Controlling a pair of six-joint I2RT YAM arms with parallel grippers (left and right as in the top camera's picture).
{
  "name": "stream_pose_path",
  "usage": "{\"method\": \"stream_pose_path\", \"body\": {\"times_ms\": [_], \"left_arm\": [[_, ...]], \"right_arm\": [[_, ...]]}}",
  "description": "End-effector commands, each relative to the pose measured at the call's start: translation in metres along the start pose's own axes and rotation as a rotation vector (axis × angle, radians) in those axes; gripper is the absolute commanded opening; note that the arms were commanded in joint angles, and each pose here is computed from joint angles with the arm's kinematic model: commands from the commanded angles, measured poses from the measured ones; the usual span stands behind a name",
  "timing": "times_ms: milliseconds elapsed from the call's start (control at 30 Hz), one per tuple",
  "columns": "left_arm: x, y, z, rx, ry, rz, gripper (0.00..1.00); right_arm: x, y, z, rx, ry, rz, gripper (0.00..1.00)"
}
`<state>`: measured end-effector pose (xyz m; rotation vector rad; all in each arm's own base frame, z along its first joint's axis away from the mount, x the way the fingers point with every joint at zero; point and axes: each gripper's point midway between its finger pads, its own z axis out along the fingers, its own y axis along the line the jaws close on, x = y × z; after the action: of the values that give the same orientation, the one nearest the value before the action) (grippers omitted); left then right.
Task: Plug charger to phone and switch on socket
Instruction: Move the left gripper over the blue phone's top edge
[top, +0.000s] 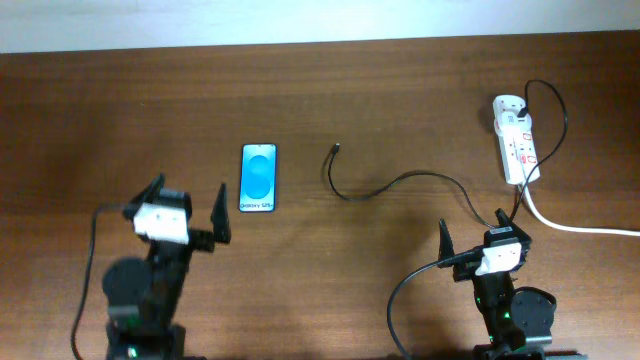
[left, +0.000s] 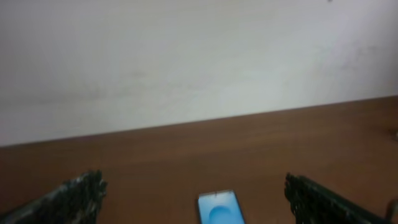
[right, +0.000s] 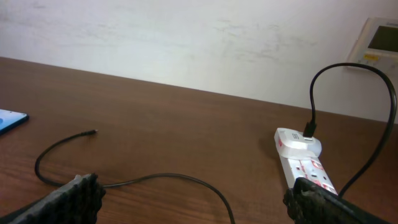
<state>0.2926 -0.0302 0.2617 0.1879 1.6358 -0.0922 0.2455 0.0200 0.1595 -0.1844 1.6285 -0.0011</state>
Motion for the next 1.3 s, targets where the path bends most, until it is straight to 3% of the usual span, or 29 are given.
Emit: {"method": "stream_pose_path", "body": {"times_ms": [0, 233, 333, 433, 567, 767, 967, 1067, 1200, 1267], "left_arm": [[-0.024, -0.008, 0.031, 0.102, 0.117, -0.011, 1.00], [-0.022, 0.002, 0.091, 0.130, 0.511, -0.100, 0.99], [0.002, 0.001, 0.110, 0.143, 0.760, -0.104, 0.99], [0.026, -0.014, 0.129, 0.159, 0.939, -0.054, 0.99], [0.049, -0.026, 0.142, 0.178, 1.002, -0.034, 0.99], [0.048, -0.026, 0.147, 0.180, 0.982, -0.036, 0.99], [0.048, -0.027, 0.148, 0.166, 0.983, -0.070, 0.99], [0.050, -0.027, 0.149, 0.135, 0.993, -0.130, 0.99], [0.070, -0.028, 0.154, 0.104, 1.045, -0.186, 0.99], [0.083, -0.027, 0.156, 0.081, 1.080, -0.196, 0.99]], "right_arm": [[0.002, 0.001, 0.000, -0.001, 0.003, -0.003, 0.98], [0.002, 0.001, 0.000, -0.001, 0.003, -0.003, 0.98], [0.002, 0.002, 0.000, -0.006, 0.002, -0.002, 0.98], [0.002, 0.002, 0.000, -0.004, 0.003, 0.125, 0.98], [-0.001, 0.003, -0.001, -0.012, -0.003, 0.234, 0.98], [-0.065, 0.008, -0.012, -0.085, -0.065, 0.248, 0.98], [-0.116, 0.003, 0.006, -0.098, 0.174, 0.280, 0.98], [-0.139, 0.005, 0.024, -0.129, 0.364, 0.309, 0.98], [-0.153, 0.019, 0.043, -0.248, 0.533, 0.305, 0.98], [-0.165, 0.037, 0.053, -0.368, 0.538, 0.343, 0.98]]}}
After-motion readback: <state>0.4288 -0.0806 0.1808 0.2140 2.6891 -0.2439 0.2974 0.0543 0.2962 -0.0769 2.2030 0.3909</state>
